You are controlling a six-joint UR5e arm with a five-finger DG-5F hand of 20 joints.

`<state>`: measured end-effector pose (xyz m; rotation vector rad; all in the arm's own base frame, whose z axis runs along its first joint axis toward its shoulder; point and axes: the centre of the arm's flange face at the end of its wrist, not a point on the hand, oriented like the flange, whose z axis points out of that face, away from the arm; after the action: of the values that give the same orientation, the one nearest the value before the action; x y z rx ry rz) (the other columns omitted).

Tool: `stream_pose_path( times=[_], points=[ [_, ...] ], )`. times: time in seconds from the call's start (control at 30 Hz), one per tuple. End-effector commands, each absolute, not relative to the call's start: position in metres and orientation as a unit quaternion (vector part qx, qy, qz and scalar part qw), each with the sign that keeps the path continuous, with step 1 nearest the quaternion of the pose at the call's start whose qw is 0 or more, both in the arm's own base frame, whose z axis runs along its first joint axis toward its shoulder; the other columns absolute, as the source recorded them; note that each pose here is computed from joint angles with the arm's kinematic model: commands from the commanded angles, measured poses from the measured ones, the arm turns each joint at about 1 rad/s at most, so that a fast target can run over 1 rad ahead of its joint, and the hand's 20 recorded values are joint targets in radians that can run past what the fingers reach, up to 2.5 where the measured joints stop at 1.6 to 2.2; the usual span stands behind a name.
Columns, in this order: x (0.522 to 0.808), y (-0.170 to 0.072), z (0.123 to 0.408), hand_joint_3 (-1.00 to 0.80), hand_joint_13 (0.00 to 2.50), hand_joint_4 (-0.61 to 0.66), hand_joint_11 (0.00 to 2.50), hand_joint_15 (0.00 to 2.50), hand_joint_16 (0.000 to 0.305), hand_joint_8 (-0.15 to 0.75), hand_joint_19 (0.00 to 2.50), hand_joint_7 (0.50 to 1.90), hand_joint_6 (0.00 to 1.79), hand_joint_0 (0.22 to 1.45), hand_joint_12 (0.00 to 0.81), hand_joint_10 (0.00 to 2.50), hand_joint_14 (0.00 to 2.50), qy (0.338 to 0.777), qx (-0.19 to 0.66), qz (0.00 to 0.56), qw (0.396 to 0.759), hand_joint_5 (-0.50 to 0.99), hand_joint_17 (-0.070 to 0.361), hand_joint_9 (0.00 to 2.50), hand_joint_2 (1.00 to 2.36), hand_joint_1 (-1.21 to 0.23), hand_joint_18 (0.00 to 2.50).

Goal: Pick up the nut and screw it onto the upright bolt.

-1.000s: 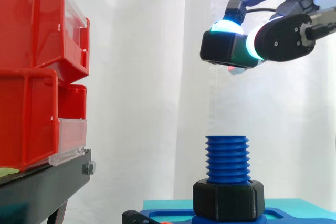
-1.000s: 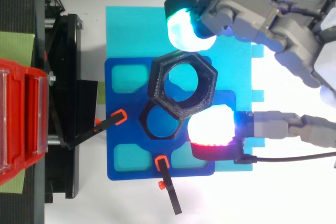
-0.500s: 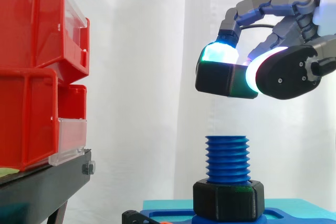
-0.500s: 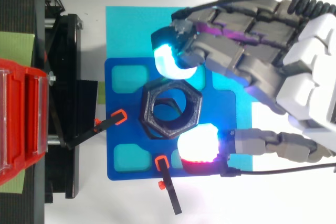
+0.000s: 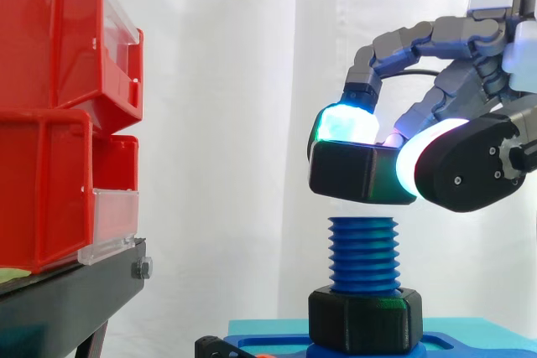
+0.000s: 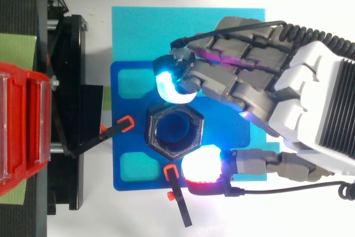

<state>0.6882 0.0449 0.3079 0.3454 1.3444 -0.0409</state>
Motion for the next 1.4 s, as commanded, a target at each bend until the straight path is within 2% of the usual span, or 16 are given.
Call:
stream_pose_path(
  times=[0.0,1.37],
  points=[
    [0.689,0.047,0.301,0.08,0.76,-0.06,0.00,0.00,0.049,0.324,0.06,1.31,0.85,0.55,0.346,0.00,0.00,0.625,0.157,-0.020,0.765,-0.07,0.111,0.94,1.01,-0.79,0.75],
    [0.691,0.036,0.296,0.07,0.77,-0.05,0.00,0.00,0.049,0.323,0.06,1.31,0.84,0.55,0.345,0.00,0.00,0.633,0.144,-0.009,0.761,-0.07,0.111,0.94,1.01,-0.79,0.76]
  ],
)
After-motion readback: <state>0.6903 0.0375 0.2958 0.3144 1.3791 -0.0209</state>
